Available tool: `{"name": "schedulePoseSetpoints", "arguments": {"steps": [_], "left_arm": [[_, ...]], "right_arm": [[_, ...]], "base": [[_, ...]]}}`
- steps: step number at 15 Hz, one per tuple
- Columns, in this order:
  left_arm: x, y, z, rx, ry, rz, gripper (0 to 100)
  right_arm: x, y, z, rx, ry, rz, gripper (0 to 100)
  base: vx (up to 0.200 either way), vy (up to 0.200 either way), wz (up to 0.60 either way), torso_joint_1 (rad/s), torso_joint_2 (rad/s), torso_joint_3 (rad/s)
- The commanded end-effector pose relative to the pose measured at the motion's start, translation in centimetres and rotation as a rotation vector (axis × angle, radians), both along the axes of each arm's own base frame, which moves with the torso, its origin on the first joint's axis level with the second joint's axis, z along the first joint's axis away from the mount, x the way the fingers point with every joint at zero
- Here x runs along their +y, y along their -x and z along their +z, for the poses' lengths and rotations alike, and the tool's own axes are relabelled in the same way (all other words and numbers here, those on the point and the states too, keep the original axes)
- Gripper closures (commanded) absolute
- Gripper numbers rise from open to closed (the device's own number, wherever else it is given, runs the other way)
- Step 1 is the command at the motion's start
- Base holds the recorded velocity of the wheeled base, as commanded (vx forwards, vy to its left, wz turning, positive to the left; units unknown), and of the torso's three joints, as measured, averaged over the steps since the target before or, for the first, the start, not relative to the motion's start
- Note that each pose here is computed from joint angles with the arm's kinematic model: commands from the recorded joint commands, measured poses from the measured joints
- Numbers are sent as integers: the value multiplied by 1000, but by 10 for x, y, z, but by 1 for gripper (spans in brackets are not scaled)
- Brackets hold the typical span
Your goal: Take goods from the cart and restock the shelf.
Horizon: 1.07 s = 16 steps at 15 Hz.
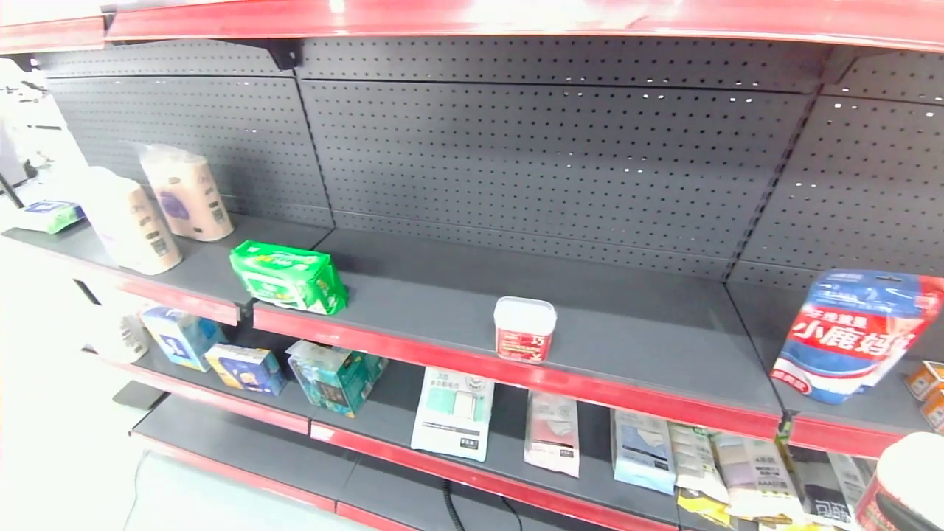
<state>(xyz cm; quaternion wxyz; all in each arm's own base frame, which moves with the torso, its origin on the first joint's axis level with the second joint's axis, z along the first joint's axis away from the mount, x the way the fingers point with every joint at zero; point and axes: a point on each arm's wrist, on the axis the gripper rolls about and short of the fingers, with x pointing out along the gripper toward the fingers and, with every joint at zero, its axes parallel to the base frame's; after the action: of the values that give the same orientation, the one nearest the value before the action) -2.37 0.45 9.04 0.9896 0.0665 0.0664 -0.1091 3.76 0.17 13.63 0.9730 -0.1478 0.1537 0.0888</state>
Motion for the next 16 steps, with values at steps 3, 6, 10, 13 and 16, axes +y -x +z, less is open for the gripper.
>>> {"name": "schedulePoseSetpoints", "arguments": {"steps": [3, 6, 10, 13, 16], "left_arm": [[-1, -1, -1, 12, 2, -22, 0], [-2, -1, 4, -26, 70, -66, 0], [1, -9, -8, -40, 162, 171, 0], [-3, -8, -13, -35, 72, -53, 0], [-2, -9, -13, -23, 134, 28, 0]], "right_arm": [[2, -8, 27, -62, -12, 74, 100], [6, -35, 44, -6, -39, 185, 100], [8, -91, 50, -4, -39, 199, 100], [8, -119, 46, -5, -42, 198, 100], [9, -131, 43, 27, -46, 202, 100]], "base": [[0, 0, 0, 0, 0, 0], [0, 0, 0, 0, 0, 0], [0, 0, 0, 0, 0, 0], [0, 0, 0, 0, 0, 0], [0, 0, 0, 0, 0, 0]]}}
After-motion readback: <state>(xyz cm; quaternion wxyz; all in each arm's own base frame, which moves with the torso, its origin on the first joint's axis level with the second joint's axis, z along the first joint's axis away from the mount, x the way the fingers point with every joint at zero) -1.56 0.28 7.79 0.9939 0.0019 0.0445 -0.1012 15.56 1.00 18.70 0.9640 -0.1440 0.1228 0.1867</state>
